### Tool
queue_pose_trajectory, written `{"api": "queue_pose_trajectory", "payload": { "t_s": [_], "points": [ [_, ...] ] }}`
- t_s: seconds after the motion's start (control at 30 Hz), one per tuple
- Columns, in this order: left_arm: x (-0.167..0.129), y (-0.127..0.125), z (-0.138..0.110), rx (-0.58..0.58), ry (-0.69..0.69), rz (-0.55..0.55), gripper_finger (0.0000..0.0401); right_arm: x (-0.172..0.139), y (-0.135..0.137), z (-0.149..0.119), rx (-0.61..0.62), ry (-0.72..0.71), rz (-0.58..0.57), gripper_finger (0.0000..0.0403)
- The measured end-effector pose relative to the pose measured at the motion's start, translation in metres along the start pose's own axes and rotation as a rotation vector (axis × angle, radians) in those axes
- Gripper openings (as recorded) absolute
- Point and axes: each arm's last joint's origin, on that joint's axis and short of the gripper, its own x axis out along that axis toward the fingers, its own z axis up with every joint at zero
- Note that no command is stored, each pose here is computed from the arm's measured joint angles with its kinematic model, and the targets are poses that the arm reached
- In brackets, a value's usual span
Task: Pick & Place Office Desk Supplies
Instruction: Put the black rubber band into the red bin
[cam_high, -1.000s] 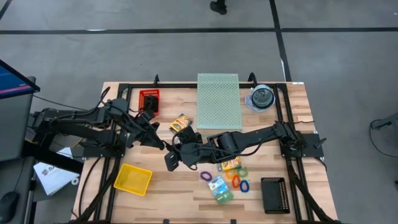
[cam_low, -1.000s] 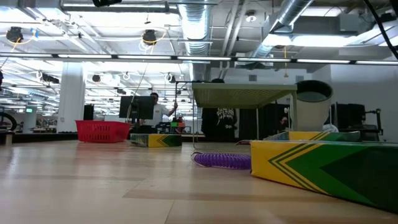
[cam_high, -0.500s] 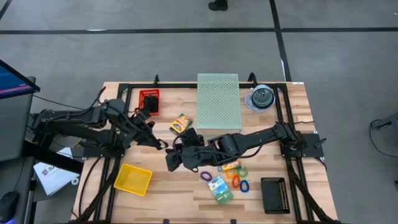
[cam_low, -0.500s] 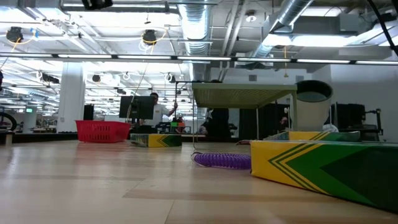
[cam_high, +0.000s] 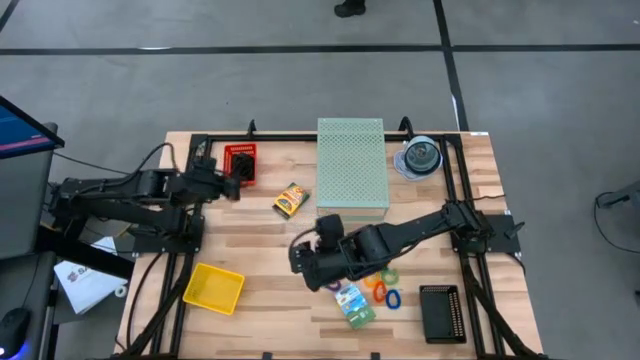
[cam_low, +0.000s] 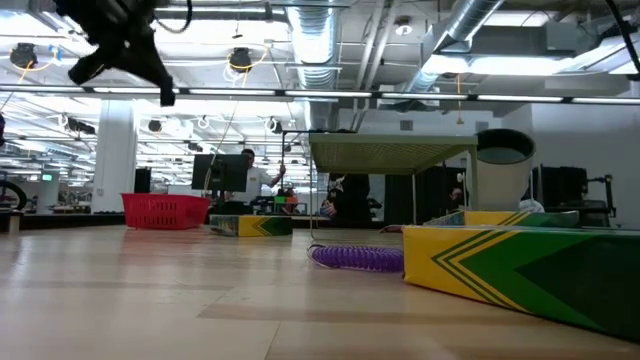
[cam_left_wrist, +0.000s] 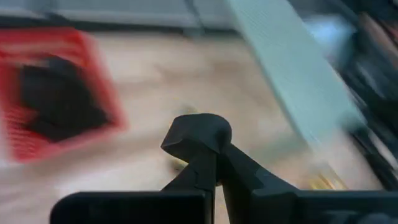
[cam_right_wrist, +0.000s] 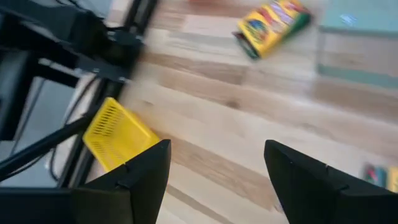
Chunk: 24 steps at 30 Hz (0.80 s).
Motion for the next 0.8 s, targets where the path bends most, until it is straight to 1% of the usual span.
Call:
{"api": "queue_pose_trajectory", "payload": {
  "t_s": [0.07,0.13,0.27,0.33,0.4,0.5,0.57,0.67,0.73,0.8],
  "points": [
    [0.009,0.001,0.002,-0.038,-0.082,0.099,0.0001,-0.003,-0.004,-0.005,0.029,0.002,-0.034,0.0255],
    [0.022,0.002,0.003,-0.047,-0.132,0.181,0.0002,-0.006,-0.008,-0.009,0.053,-0.001,-0.063,0.0255],
    [0.06,0.011,0.003,-0.106,-0.171,0.277,0.0001,-0.012,-0.013,-0.016,0.081,-0.019,-0.094,0.0255],
    [0.081,0.018,0.005,-0.072,-0.135,0.283,0.0001,-0.015,-0.014,-0.02,0.087,-0.016,-0.098,0.0255],
    [0.1,0.028,0.008,-0.039,-0.057,0.28,0.0001,-0.018,-0.015,-0.024,0.101,-0.01,-0.098,0.0255],
    [0.117,0.044,0.012,-0.017,0.025,0.356,0.0001,-0.022,-0.016,-0.03,0.124,-0.004,-0.1,0.0255],
    [0.123,0.051,0.016,0.005,0.038,0.384,0.0002,-0.025,-0.018,-0.035,0.138,-0.001,-0.106,0.0255],
    [0.128,0.06,0.021,0.048,0.071,0.399,0.0002,-0.031,-0.02,-0.043,0.157,0.003,-0.116,0.0255],
    [0.129,0.063,0.023,0.051,0.075,0.414,0.0004,-0.035,-0.022,-0.047,0.174,0.004,-0.122,0.0255],
    [0.128,0.065,0.025,0.041,0.073,0.41,0.0016,-0.039,-0.024,-0.052,0.185,0.003,-0.127,0.0255]
  ]
}}
